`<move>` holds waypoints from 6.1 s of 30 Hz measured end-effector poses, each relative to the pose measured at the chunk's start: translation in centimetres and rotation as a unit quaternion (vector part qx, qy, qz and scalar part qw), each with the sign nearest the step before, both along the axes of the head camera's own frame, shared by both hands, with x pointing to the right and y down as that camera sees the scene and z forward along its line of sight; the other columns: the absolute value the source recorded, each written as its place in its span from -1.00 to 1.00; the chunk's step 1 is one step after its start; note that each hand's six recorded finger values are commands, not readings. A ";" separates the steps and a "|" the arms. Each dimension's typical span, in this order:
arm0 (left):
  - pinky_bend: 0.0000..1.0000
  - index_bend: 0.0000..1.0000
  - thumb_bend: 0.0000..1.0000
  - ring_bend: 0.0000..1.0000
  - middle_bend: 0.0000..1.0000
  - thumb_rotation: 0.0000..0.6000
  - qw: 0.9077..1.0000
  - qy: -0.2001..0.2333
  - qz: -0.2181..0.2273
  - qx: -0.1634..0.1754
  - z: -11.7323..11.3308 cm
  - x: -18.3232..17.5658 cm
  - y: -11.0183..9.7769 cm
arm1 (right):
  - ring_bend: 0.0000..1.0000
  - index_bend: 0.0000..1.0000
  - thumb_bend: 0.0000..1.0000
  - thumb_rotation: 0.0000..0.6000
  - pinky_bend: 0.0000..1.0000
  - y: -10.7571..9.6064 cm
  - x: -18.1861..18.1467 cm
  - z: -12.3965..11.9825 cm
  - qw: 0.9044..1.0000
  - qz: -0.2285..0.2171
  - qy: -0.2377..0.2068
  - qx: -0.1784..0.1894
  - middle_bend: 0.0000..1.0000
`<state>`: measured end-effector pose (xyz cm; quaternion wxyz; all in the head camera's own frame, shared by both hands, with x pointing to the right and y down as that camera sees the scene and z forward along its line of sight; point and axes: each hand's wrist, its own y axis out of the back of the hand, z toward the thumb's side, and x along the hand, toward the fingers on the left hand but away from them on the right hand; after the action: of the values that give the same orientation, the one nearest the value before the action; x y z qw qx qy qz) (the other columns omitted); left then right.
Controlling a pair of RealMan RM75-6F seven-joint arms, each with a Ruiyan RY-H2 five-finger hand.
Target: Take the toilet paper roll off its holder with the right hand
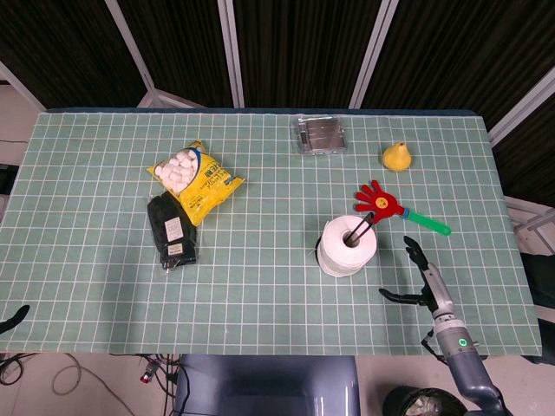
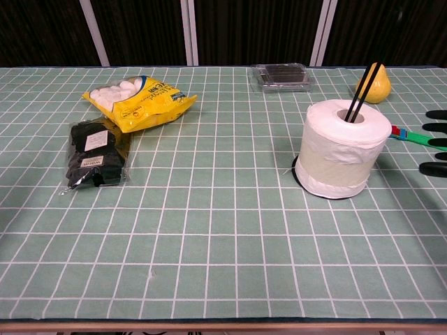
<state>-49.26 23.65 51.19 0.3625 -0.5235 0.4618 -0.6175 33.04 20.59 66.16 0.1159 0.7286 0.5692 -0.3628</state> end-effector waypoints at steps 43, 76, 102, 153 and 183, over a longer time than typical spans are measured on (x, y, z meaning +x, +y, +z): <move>-1.00 -0.75 -0.77 -1.00 -1.00 1.00 1.000 -0.008 0.001 -0.008 0.4 0.0 0.0 | -1.00 -1.00 -1.00 1.00 -1.00 -3.0 -7.9 6.0 0.999 0.009 0.000 0.040 -0.98; -1.00 -0.74 -0.77 -1.00 -1.00 1.00 1.000 -0.007 0.002 -0.011 0.4 0.0 0.1 | -0.63 -0.39 -1.00 1.00 -1.00 -7.0 -8.3 3.9 0.995 0.052 -0.022 0.079 -0.51; -1.00 -0.74 -0.77 -1.00 -1.00 1.00 1.000 -0.008 0.006 -0.013 0.6 0.4 0.2 | -0.63 -0.39 -1.00 1.00 -1.00 -16.3 -3.6 -12.5 0.989 -0.025 0.010 0.147 -0.51; -1.00 -0.73 -0.77 -1.00 -1.00 1.00 1.000 -0.004 0.004 -0.010 0.5 0.3 0.1 | -0.63 -0.37 -1.00 1.00 -1.00 -0.5 1.0 -5.1 0.993 -0.090 -0.074 0.000 -0.51; -1.00 -0.73 -0.77 -1.00 -1.00 1.00 1.000 -0.005 0.007 -0.016 0.8 0.5 0.0 | -1.00 -1.00 -1.00 1.00 -1.00 0.2 -5.1 1.9 0.996 -0.064 -0.057 0.022 -1.00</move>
<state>-48.80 23.69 52.00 0.3611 -0.5293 0.4461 -0.6248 27.98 20.78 68.01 0.1089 0.7856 0.5215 -0.3147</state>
